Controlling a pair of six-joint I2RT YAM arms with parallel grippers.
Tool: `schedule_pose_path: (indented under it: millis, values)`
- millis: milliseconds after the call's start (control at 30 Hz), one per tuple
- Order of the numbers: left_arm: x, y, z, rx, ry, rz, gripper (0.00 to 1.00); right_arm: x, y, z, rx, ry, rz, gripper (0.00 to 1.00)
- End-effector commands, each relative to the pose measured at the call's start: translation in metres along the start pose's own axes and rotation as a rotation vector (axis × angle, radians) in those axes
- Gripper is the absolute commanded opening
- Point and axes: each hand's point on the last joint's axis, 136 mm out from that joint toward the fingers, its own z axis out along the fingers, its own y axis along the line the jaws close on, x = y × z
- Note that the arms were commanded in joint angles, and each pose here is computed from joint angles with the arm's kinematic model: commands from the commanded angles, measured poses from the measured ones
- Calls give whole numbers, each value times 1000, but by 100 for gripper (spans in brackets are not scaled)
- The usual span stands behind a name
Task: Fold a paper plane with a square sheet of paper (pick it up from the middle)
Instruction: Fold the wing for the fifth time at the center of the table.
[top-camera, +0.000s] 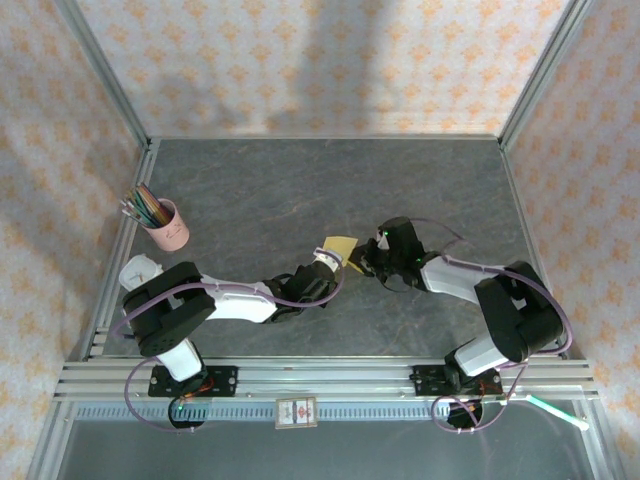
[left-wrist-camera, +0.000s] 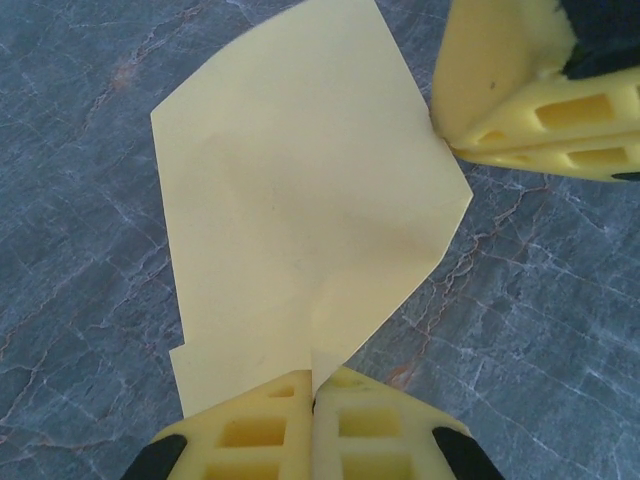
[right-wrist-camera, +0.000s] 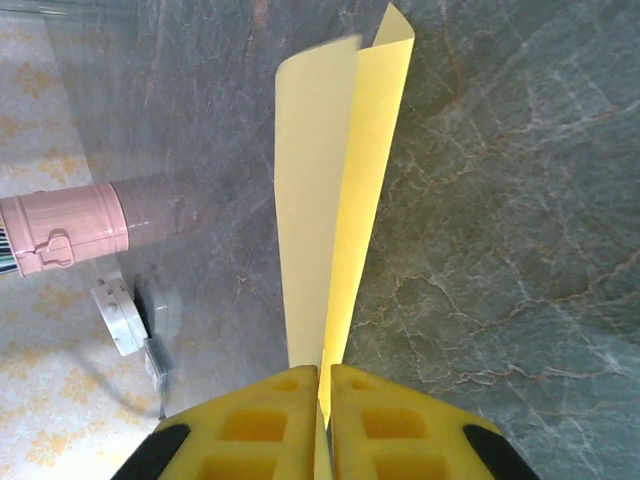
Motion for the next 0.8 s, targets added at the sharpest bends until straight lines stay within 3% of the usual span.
schedule_pose_path:
  millis: [0,167,400,767]
  values:
    - [-1,-4,-3,23,-5,6,0,-9,9,-2,6,-16,-53,14]
    - [-6,-7,-10,56,-31,-13,0,-25,4,-16,67,-86,-121,24]
    - [-5,-7,-9,57,-23,-6,0,-23,0,-6,73,-50,-140,35]
    - [-2,-9,-7,64,-10,3,0,-31,7,18,50,-3,-145,36]
